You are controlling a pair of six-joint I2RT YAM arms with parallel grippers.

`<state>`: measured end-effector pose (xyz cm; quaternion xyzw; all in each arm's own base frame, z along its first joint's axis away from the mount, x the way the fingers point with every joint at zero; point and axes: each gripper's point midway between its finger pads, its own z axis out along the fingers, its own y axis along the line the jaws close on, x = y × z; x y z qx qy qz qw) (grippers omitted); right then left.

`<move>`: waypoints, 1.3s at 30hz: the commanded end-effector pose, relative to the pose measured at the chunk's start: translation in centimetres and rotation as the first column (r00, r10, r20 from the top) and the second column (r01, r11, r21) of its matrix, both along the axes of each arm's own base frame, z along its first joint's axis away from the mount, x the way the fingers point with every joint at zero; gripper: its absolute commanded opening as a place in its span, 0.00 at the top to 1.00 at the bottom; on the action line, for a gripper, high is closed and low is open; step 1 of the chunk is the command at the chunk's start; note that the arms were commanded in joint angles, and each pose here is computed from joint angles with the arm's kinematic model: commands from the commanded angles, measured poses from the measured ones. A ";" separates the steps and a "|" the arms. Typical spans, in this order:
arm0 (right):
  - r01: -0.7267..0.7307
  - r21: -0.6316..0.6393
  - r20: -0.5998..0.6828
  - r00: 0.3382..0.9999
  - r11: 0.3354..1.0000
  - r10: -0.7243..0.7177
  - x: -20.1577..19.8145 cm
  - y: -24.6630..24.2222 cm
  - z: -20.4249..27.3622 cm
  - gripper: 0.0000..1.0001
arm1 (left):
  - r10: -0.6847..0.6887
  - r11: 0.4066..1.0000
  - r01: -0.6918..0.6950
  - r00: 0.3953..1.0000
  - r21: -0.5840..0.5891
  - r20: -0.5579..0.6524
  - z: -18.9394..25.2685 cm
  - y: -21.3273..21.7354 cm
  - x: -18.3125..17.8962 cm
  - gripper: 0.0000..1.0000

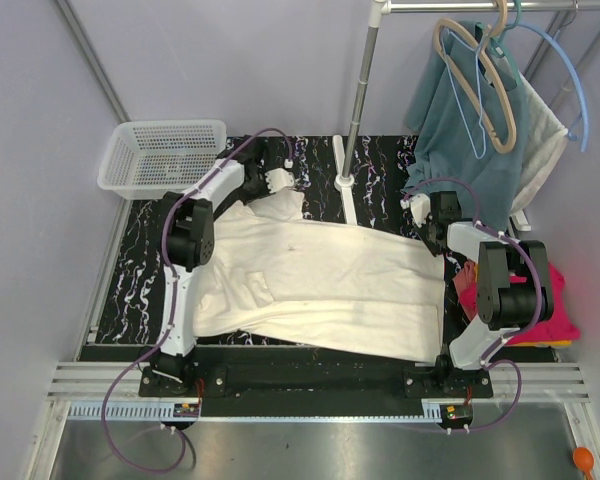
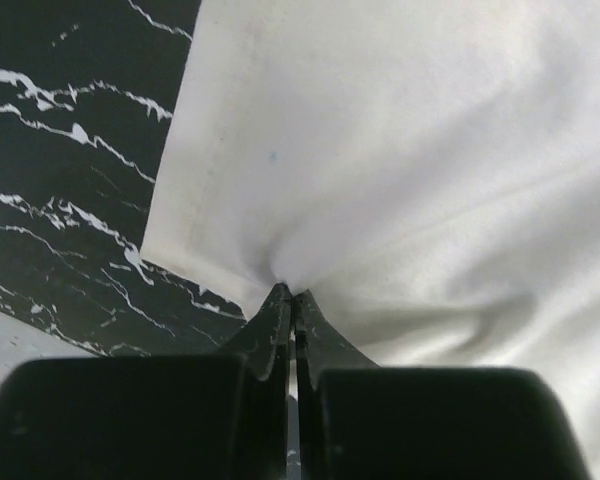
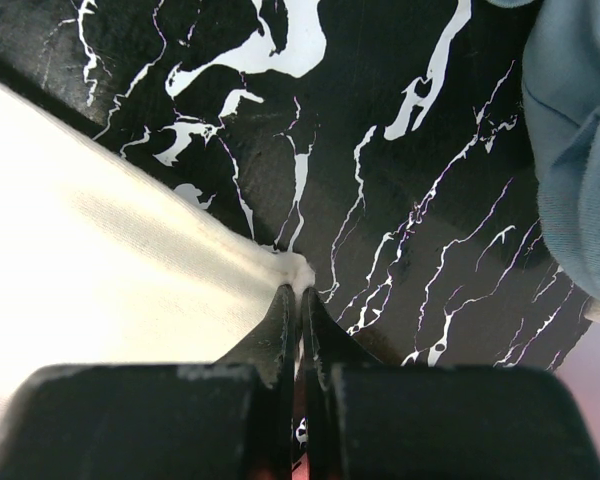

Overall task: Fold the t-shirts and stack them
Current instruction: Fold the tshirt

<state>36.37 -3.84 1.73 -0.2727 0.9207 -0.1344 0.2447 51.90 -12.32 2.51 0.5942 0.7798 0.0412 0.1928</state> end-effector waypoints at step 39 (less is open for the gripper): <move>-0.029 -0.135 0.069 0.997 0.990 0.039 5.4 -0.5 6.5 1.00 | 0.134 0.985 -0.159 0.942 0.059 0.309 12.0 3.1 -1.0 1.00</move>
